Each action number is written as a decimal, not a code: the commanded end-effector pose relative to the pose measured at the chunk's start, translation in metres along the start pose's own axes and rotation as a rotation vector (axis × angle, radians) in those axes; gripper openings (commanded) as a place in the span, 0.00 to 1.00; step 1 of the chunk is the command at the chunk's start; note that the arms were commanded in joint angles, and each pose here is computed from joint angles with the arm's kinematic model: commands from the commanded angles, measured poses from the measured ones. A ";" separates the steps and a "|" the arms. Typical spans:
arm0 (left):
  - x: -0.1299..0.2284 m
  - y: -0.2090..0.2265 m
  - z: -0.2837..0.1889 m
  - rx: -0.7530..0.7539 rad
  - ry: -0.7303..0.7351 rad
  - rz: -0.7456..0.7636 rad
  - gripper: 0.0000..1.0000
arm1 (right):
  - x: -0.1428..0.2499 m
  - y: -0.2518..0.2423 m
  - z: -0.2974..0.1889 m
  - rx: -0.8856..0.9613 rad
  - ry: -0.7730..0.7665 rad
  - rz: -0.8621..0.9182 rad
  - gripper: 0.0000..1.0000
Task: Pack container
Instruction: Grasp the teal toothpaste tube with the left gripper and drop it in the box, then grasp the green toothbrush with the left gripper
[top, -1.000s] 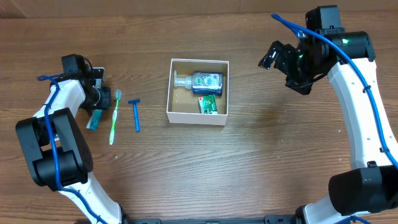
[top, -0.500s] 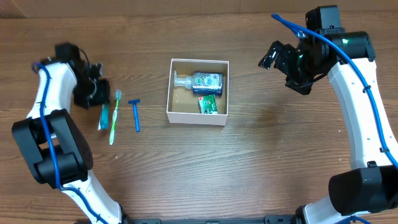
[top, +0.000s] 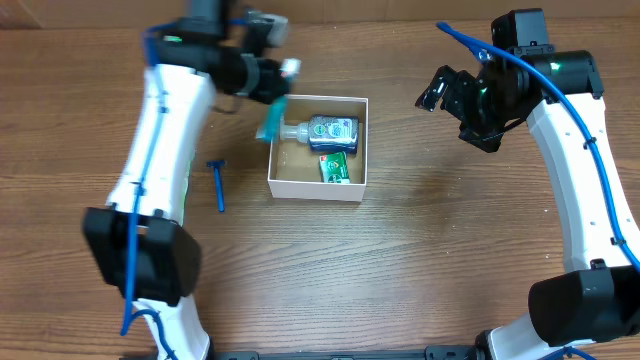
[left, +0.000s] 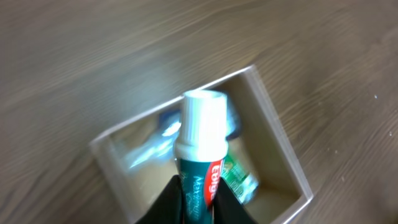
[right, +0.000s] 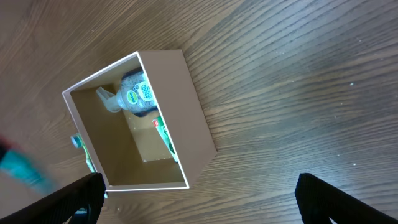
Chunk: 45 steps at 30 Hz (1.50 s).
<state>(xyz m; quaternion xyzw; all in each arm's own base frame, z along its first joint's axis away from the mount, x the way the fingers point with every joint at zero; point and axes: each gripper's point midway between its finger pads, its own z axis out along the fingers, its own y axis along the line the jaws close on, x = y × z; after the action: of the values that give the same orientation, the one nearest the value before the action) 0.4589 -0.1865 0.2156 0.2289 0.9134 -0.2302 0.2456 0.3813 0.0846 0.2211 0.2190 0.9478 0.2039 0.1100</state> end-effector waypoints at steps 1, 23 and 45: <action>-0.007 -0.037 0.030 -0.091 0.010 0.176 0.26 | -0.004 0.003 -0.007 -0.007 -0.029 -0.003 1.00; 0.110 0.117 -0.048 -0.447 0.337 -0.381 0.43 | -0.005 0.003 -0.007 -0.007 -0.030 -0.004 1.00; 0.247 0.216 0.010 -0.507 0.348 -0.593 0.59 | -0.004 0.003 -0.007 -0.007 -0.030 -0.004 1.00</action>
<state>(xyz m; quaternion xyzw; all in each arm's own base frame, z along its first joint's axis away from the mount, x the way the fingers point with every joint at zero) 0.3890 0.0482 0.0109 -0.0760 0.9949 -0.0287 0.0601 0.3814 0.0848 0.2211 0.2184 0.9479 0.2039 0.1102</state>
